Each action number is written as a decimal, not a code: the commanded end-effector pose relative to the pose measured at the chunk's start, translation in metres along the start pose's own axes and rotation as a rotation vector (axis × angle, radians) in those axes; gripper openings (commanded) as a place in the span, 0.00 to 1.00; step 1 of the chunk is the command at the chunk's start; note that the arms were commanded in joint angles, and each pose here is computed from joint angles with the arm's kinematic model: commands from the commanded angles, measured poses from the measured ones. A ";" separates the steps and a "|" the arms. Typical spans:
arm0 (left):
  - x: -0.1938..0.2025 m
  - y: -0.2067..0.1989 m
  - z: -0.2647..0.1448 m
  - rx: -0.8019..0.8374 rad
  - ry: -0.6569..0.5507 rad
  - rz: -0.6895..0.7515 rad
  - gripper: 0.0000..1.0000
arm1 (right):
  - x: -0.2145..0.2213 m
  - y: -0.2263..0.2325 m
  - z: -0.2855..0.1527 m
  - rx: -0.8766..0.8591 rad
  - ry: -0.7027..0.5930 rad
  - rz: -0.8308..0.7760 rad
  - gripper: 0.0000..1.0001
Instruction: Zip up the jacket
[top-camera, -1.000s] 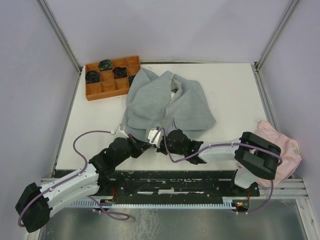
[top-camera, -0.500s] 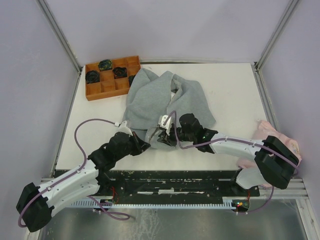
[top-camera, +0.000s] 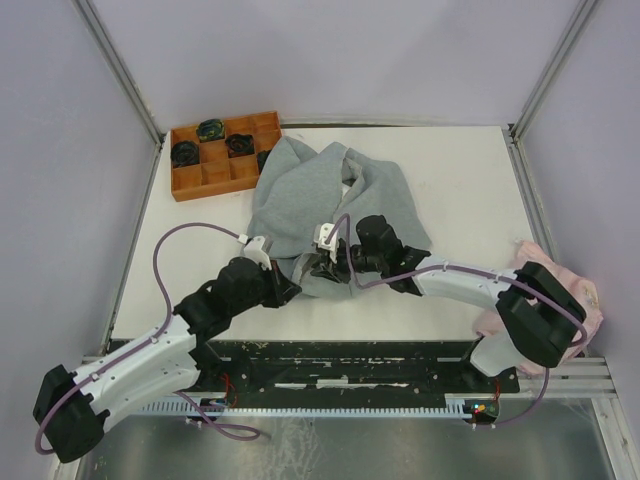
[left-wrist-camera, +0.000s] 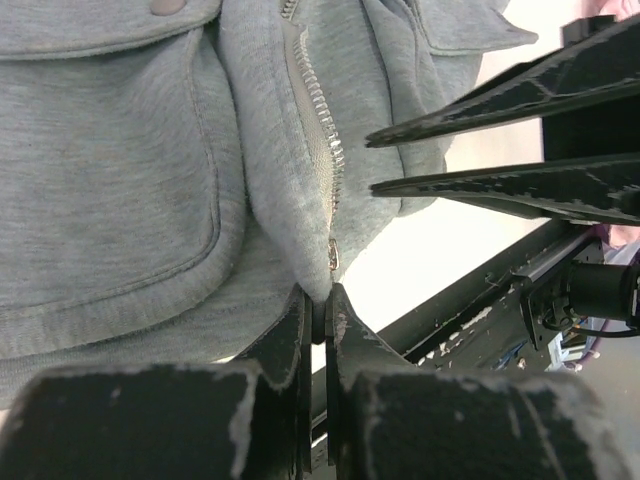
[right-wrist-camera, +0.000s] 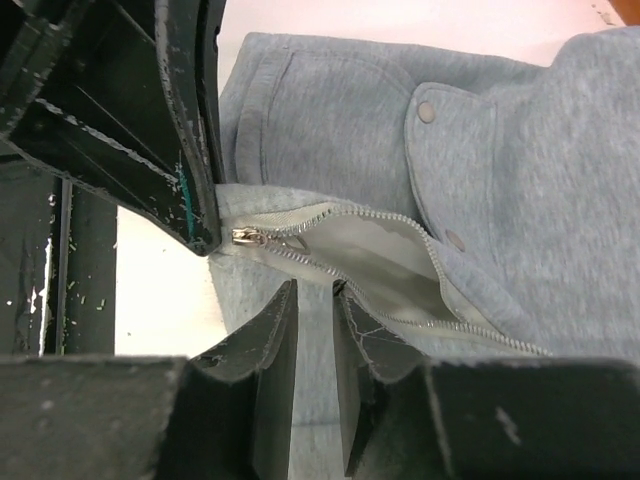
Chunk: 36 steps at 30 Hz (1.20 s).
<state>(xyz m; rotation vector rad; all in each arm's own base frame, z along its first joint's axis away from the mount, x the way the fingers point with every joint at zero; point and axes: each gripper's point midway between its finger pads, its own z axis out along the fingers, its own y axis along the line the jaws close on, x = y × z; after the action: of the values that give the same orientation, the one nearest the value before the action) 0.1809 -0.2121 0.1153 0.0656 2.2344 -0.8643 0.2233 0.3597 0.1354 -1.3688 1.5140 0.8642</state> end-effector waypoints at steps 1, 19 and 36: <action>-0.015 -0.020 -0.007 0.086 -0.040 0.050 0.03 | -0.033 -0.004 0.015 -0.053 -0.104 -0.085 0.26; -0.014 -0.029 -0.008 0.138 -0.037 0.052 0.03 | -0.013 0.018 0.032 -0.225 -0.077 -0.158 0.28; -0.011 -0.023 -0.007 0.109 -0.027 0.043 0.03 | 0.020 0.015 0.018 -0.151 0.018 -0.171 0.40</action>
<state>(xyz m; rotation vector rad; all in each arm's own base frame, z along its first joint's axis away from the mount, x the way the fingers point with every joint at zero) 0.1718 -0.2193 0.1230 0.1123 2.2253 -0.9419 0.2180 0.3750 0.1027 -1.5897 1.3740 0.8780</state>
